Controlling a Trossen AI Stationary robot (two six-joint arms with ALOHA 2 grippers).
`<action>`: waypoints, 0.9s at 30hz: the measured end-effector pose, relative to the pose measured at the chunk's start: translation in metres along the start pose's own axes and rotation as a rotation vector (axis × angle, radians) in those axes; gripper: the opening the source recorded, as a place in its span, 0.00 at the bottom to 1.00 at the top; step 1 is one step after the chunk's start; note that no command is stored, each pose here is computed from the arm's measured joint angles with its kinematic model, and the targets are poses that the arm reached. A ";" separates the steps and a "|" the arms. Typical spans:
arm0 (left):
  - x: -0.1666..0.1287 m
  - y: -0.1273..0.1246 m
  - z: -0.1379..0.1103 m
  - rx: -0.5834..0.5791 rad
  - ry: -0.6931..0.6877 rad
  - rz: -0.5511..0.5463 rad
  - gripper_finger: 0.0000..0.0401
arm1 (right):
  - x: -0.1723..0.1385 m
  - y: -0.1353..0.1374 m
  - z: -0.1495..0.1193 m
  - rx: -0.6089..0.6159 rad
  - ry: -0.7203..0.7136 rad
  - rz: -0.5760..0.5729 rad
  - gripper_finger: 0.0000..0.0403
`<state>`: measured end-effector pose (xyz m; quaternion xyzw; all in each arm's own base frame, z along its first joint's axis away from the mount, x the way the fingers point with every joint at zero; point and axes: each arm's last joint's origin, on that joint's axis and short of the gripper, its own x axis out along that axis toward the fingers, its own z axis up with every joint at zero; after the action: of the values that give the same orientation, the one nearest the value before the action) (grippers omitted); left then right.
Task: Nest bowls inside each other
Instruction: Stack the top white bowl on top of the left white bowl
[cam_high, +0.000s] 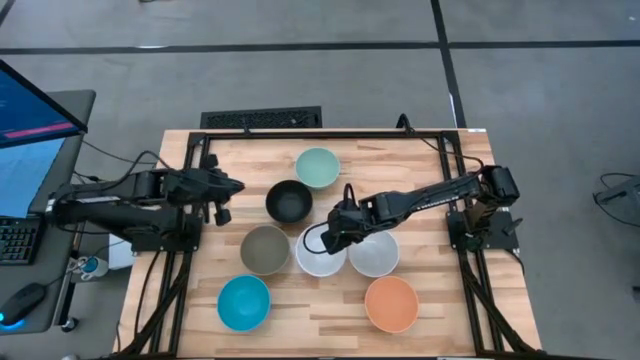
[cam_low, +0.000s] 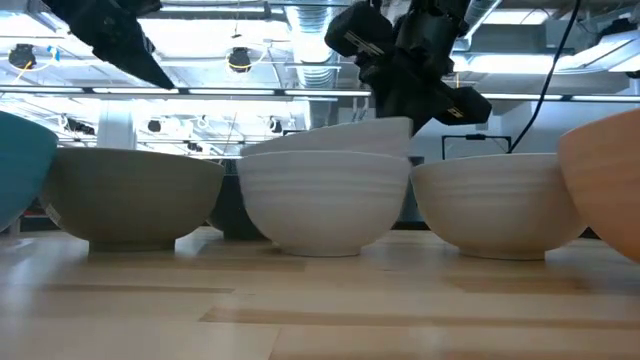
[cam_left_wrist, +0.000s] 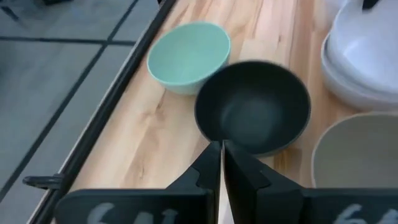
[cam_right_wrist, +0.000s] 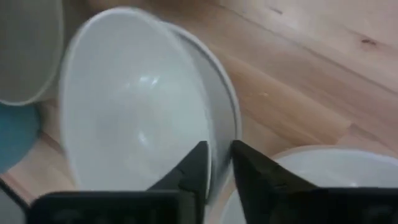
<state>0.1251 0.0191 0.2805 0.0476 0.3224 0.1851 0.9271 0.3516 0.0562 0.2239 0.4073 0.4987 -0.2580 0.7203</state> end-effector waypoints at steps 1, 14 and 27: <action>0.003 -0.001 0.001 0.004 0.010 0.000 0.02 | 0.000 -0.001 0.000 -0.004 0.004 -0.008 0.15; 0.018 -0.004 0.011 0.024 -0.008 -0.026 0.02 | 0.000 0.004 0.001 -0.004 -0.019 0.041 0.11; 0.021 0.004 0.010 0.018 0.001 -0.040 0.02 | 0.001 -0.006 0.000 0.002 0.019 -0.060 0.43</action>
<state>0.1451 0.0309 0.2770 0.0492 0.3255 0.1637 0.9300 0.3469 0.0533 0.2209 0.3953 0.5171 -0.2762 0.7071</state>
